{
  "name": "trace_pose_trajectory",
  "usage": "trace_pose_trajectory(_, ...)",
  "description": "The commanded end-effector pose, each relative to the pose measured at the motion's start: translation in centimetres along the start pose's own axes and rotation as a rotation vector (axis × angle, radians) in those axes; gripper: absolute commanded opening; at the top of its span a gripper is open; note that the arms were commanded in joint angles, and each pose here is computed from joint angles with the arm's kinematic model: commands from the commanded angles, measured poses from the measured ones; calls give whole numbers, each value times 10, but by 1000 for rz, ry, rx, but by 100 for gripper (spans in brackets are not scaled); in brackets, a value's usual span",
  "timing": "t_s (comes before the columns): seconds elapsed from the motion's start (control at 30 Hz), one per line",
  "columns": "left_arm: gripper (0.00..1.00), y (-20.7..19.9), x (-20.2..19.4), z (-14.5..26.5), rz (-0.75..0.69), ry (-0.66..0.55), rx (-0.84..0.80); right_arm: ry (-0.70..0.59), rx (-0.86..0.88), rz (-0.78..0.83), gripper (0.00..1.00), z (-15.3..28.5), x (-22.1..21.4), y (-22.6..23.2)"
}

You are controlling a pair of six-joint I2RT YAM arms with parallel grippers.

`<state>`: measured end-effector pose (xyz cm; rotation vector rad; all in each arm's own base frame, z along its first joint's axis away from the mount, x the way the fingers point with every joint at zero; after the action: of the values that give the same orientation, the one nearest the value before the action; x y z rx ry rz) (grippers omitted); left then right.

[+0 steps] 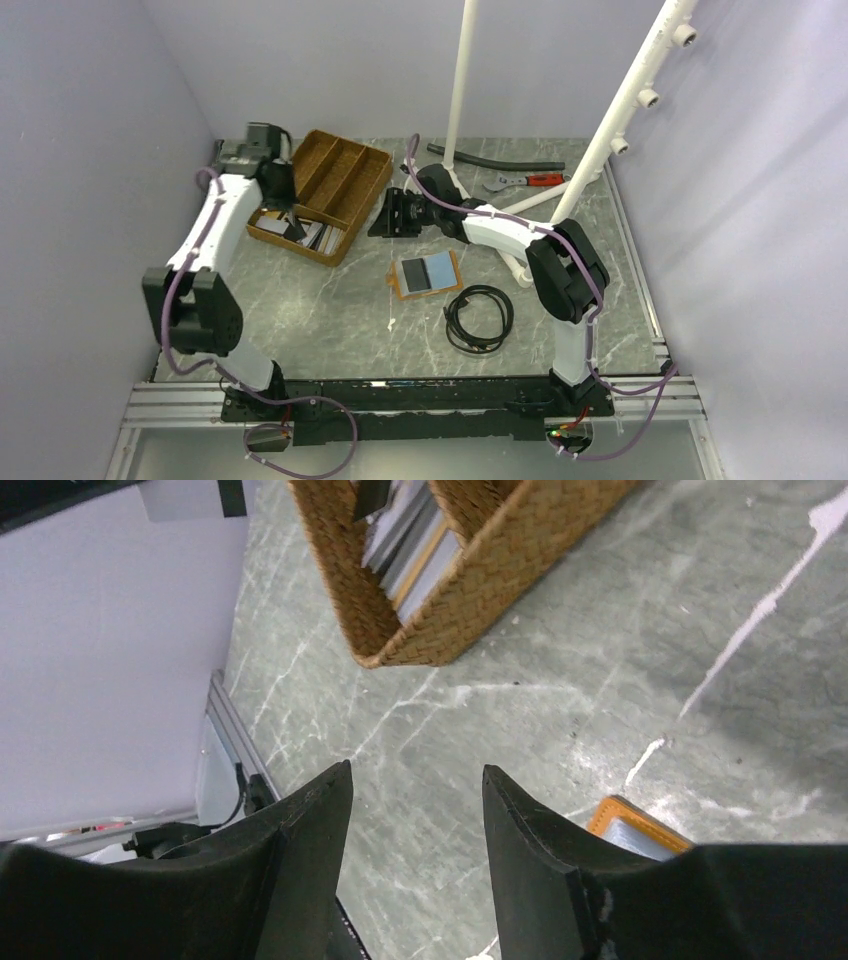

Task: Put the credit cards into the card holder
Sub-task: Pick up the credit card from the storage box, then insert the credit card into the card holder.

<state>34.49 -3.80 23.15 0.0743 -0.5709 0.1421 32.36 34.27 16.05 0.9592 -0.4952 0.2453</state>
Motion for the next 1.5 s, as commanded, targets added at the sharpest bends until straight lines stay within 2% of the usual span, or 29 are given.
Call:
trace_pose_trajectory(0.0, 0, 3, 25, 46, 188, -167, -374, -49, 80, 81, 53, 10, 26, 27)
trace_pose_trajectory(0.07, 0, 10, 31, 59, 258, -214, -530, -39, 100, 90, 54, 13, 27, 32)
trace_pose_trajectory(0.17, 0, 0, 28, 72, 298, -207, -842, -2, 92, 137, 54, 22, 23, 31)
trace_pose_trajectory(0.33, 0, -17, 13, 74, 356, -135, -1128, 98, -125, 175, 53, 58, 3, -11)
trace_pose_trajectory(0.47, 0, -41, -14, 56, 384, -51, -1246, 165, -309, 220, 52, 95, -25, -49)
trace_pose_trajectory(0.6, 0, -98, -51, 38, 318, 121, -1228, 247, -456, 218, 49, 116, -49, -81)
trace_pose_trajectory(0.73, 0, -131, -75, 16, 356, 252, -1207, 271, -552, 195, 33, 120, -58, -102)
trace_pose_trajectory(0.93, 0, -169, -106, -24, 344, 506, -1065, 269, -608, 165, 20, 105, -59, -122)
trace_pose_trajectory(1.2, 0, -185, -125, -51, 350, 608, -1004, 282, -637, 156, 15, 101, -69, -135)
trace_pose_trajectory(1.47, 0, -184, -142, -50, 321, 633, -894, 273, -618, 159, 13, 99, -68, -133)
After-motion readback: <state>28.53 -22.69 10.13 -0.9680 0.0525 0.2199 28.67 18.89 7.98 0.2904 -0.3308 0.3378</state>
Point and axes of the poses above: each gripper's point midway between its finger pads, its own z axis back along the fingers, its own y axis along the line the jaws close on, x = y × z, the point moved 7 cm from there along z, back along the fingers, and after that the axes turned 2 degrees about z, right-handed, at the moved point
